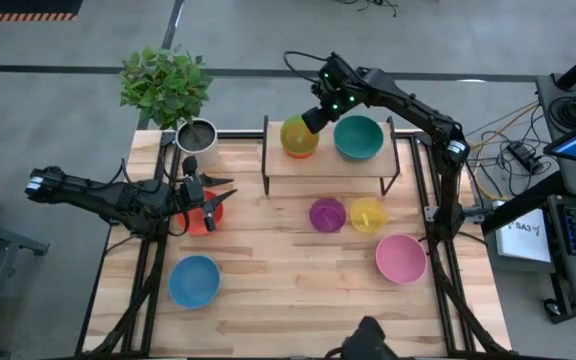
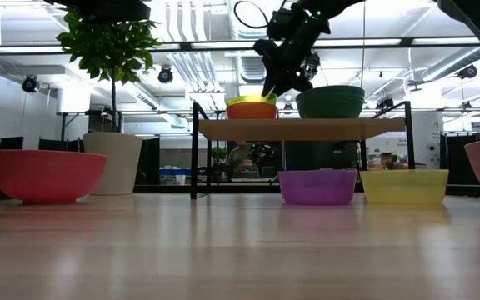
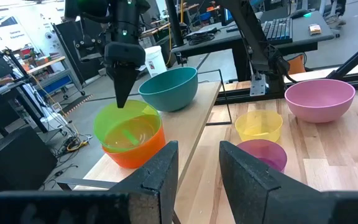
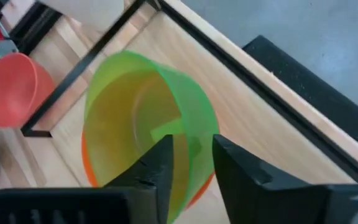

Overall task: Place and stack bowls onto a shelf
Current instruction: Stack the small green bowl on top of the small orange bowl on the shelf

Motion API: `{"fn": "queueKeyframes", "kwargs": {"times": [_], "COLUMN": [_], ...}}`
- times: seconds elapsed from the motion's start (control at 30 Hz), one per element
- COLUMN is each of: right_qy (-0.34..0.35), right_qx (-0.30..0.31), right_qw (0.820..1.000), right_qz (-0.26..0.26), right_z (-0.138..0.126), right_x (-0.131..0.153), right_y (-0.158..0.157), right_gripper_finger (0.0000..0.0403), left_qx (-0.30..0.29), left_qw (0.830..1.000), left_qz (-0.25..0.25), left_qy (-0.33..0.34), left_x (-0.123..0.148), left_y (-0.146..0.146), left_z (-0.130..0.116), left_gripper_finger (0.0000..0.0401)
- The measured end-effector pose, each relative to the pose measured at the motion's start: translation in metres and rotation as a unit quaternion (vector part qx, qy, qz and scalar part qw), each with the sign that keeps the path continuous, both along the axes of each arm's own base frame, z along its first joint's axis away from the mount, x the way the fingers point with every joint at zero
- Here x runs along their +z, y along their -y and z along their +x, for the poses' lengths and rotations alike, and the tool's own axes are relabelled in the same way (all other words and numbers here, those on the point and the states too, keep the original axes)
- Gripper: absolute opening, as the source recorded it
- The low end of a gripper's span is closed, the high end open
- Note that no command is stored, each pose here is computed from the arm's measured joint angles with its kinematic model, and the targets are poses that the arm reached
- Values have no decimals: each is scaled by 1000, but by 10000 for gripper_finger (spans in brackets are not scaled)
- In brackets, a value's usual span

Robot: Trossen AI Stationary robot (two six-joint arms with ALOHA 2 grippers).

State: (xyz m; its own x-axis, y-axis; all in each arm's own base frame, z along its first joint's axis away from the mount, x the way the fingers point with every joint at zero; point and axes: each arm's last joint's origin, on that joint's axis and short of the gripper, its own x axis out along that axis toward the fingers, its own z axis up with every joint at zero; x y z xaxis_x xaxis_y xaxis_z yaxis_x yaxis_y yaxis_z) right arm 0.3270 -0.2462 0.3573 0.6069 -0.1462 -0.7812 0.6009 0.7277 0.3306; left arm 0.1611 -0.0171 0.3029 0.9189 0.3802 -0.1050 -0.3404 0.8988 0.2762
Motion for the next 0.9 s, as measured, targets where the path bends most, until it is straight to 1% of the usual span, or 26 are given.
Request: {"fn": "queueKeyframes", "kwargs": {"times": [0.13,0.27,0.33,0.43,0.53,0.57,0.9], "right_qy": [18,40,45,35,37,35,26], "right_qx": [0,8,13,12,24,28,31], "right_qw": [1000,998,997,993,991,991,992], "right_qz": [-14,-39,-68,-110,-124,-124,-118], "right_z": [2,3,4,5,9,10,13], "right_x": [4,15,18,20,17,16,6], "right_y": [1,2,3,5,5,5,5], "right_gripper_finger": [123,126,116,80,27,19,9], "left_qx": [0,0,0,0,0,0,0], "left_qw": [1000,1000,1000,1000,1000,1000,1000], "left_qz": [0,0,0,1,3,3,4], "left_qy": [0,0,0,0,-1,-1,-2], "left_x": [0,0,0,0,0,0,0], "left_y": [0,0,0,0,0,0,0], "left_z": [0,0,0,0,0,0,0], "left_gripper_finger": [100,100,100,100,100,100,100]}}
